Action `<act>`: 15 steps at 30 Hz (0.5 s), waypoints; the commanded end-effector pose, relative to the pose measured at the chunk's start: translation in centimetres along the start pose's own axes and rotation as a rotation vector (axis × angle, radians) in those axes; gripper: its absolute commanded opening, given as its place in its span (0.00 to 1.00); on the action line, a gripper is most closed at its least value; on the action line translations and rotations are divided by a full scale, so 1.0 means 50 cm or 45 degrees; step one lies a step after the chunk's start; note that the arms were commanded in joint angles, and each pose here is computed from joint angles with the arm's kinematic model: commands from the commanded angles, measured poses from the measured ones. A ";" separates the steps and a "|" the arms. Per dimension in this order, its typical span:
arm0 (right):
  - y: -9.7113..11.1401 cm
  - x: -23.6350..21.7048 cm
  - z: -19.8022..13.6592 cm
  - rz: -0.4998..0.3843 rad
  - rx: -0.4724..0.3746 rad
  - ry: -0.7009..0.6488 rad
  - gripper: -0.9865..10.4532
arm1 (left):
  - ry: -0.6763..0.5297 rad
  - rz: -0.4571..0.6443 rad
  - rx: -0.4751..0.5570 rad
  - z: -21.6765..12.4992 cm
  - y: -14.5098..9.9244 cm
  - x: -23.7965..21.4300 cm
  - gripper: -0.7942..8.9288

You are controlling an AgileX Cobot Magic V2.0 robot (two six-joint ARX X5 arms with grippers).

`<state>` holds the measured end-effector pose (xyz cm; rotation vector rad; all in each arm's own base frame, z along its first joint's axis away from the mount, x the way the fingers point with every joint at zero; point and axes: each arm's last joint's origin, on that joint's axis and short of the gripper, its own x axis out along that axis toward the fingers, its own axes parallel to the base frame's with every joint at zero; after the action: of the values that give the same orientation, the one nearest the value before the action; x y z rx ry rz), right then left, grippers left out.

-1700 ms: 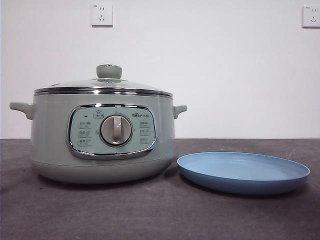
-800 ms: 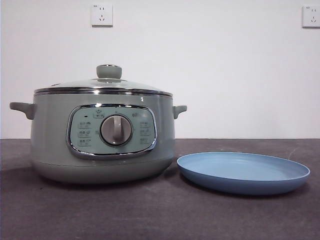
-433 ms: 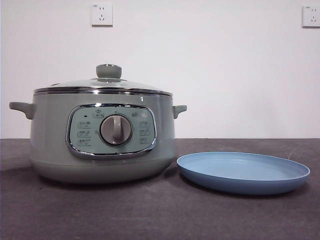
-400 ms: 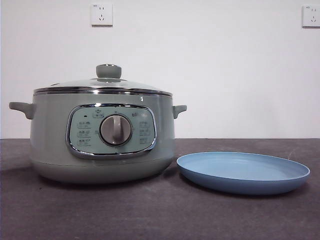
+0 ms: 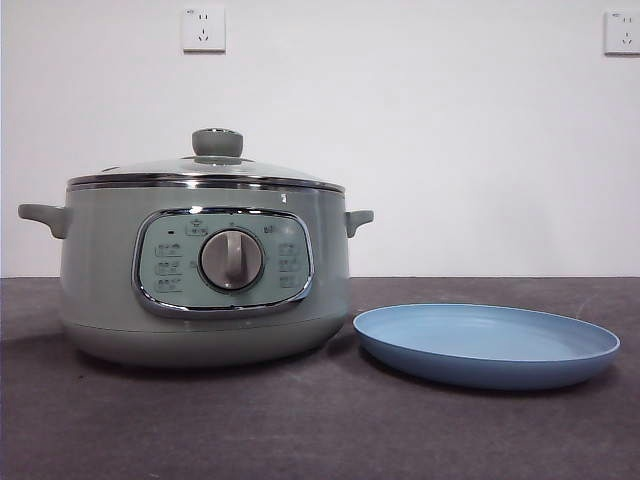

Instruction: Take the potato out from the steamer,put the potato on the plate,close the lid

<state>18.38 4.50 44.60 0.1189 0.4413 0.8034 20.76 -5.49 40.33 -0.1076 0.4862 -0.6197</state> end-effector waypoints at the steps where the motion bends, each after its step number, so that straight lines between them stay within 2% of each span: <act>1: 0.003 -0.003 0.004 0.000 -0.023 -0.012 0.64 | -0.005 0.002 0.022 0.007 0.001 0.029 0.58; 7: 0.003 -0.003 0.004 -0.002 -0.022 -0.012 0.64 | 0.038 0.057 0.051 0.005 0.000 0.110 0.58; 12: 0.000 -0.003 0.003 -0.086 -0.018 -0.007 0.64 | 0.114 0.093 0.067 -0.010 0.000 0.180 0.57; 15: 0.000 -0.002 0.002 -0.091 -0.016 -0.002 0.64 | 0.162 0.072 0.094 -0.022 -0.002 0.219 0.56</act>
<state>18.51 4.36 44.52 0.1020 0.4463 0.7314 27.61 -11.48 35.16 -0.0072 0.5925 -0.5781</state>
